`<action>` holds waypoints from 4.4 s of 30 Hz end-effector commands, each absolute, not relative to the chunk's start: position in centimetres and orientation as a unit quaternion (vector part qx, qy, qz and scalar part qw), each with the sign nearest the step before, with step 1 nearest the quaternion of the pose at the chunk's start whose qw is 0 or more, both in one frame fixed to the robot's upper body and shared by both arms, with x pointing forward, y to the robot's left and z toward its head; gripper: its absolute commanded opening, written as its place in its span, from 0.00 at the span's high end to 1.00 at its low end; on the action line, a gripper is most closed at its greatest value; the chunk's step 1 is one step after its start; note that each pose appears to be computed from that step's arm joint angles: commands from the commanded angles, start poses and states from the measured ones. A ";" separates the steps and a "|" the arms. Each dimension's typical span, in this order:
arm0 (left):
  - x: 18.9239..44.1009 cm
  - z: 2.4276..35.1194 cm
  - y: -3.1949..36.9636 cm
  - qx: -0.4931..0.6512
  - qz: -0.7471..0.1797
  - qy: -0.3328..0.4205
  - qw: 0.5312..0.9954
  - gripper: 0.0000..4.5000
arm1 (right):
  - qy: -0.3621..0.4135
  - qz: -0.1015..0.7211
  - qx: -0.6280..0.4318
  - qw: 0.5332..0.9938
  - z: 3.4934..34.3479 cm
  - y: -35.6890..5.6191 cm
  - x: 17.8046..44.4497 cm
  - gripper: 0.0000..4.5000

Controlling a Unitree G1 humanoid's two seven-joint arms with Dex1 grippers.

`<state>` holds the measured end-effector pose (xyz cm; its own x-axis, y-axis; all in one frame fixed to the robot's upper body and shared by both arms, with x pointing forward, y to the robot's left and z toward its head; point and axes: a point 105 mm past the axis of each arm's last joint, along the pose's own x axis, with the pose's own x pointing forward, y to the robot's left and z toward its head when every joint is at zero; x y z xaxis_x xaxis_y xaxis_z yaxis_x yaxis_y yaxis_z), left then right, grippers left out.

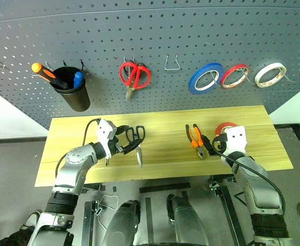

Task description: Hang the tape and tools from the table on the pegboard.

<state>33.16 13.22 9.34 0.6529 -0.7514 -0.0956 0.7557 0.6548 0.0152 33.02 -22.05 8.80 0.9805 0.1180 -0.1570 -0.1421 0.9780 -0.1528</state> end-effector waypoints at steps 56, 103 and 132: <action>31.3 13.2 9.5 0.137 -0.530 0.057 0.835 0.01 | 0.199 0.051 -0.112 0.972 8.4 -25.8 36.7 0.00; 30.6 13.7 10.5 0.147 -0.519 0.058 0.840 0.01 | 0.344 -0.019 0.009 0.939 0.1 -30.6 36.8 0.00; 30.7 14.3 10.6 0.150 -0.507 0.051 0.847 0.00 | 0.366 0.029 0.040 0.929 -1.4 -28.0 36.1 0.72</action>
<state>30.90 10.53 13.03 0.4731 -0.8373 -0.2741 0.8807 0.4414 0.1718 38.49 -29.02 2.76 0.8262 0.0480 -0.5613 -0.0332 0.9988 0.0366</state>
